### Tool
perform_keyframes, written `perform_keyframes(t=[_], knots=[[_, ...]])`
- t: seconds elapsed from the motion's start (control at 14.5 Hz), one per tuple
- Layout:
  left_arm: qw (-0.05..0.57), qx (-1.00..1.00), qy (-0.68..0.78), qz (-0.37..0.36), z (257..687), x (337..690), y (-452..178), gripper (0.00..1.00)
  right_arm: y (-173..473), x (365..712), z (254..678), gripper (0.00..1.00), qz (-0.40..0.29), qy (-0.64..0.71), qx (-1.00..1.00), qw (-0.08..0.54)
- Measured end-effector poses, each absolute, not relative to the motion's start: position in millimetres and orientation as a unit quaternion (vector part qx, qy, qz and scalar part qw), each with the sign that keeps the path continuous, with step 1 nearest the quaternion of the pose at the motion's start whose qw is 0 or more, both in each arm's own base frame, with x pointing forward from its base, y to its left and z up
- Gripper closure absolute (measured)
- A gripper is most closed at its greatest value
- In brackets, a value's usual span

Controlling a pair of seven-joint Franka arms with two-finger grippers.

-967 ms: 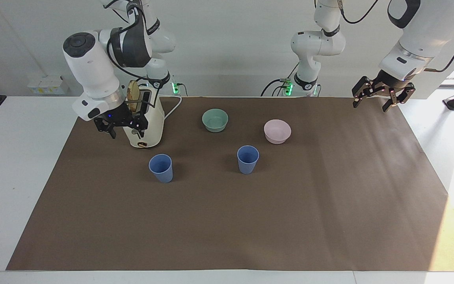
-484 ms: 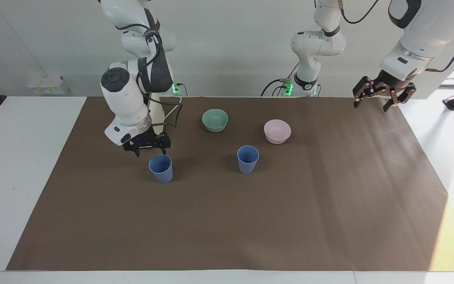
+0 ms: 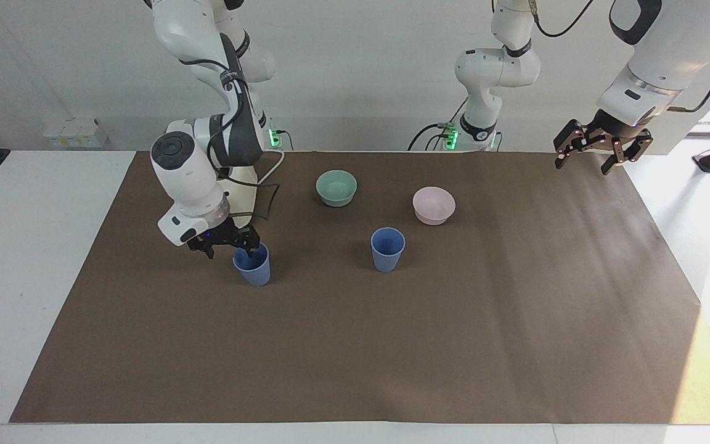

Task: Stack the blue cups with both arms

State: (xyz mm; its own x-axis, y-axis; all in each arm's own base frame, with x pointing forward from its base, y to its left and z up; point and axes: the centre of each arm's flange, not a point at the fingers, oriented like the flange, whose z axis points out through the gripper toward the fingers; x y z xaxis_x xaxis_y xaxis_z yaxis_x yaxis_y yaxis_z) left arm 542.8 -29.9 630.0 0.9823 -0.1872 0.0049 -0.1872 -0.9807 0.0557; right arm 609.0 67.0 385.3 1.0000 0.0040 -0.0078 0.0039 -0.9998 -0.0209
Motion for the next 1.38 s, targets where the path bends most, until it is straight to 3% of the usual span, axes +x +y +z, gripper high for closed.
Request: perform_keyframes(t=[0.14, 0.76, 0.97, 1.38], knots=[[0.028, 0.995, -0.094, 0.0, 629.9, 542.8, -29.9, 0.0, 67.9, 610.7, 372.7, 0.0, 0.006, -0.002, -1.0, 0.011], [0.028, 0.995, -0.094, 0.0, 629.9, 542.8, -29.5, 0.0, 79.1, 611.6, 366.1, 0.96, 0.007, -0.011, -1.0, 0.012], [0.028, 0.995, -0.094, 0.0, 629.9, 542.8, -29.5, 0.0, 82.9, 614.1, 379.2, 0.96, 0.013, -0.014, -1.0, 0.012], [0.028, 0.995, -0.093, 0.0, 629.9, 542.8, -29.3, 0.0, 167.8, 608.8, 480.7, 0.96, 0.01, 0.013, -1.0, 0.027]])
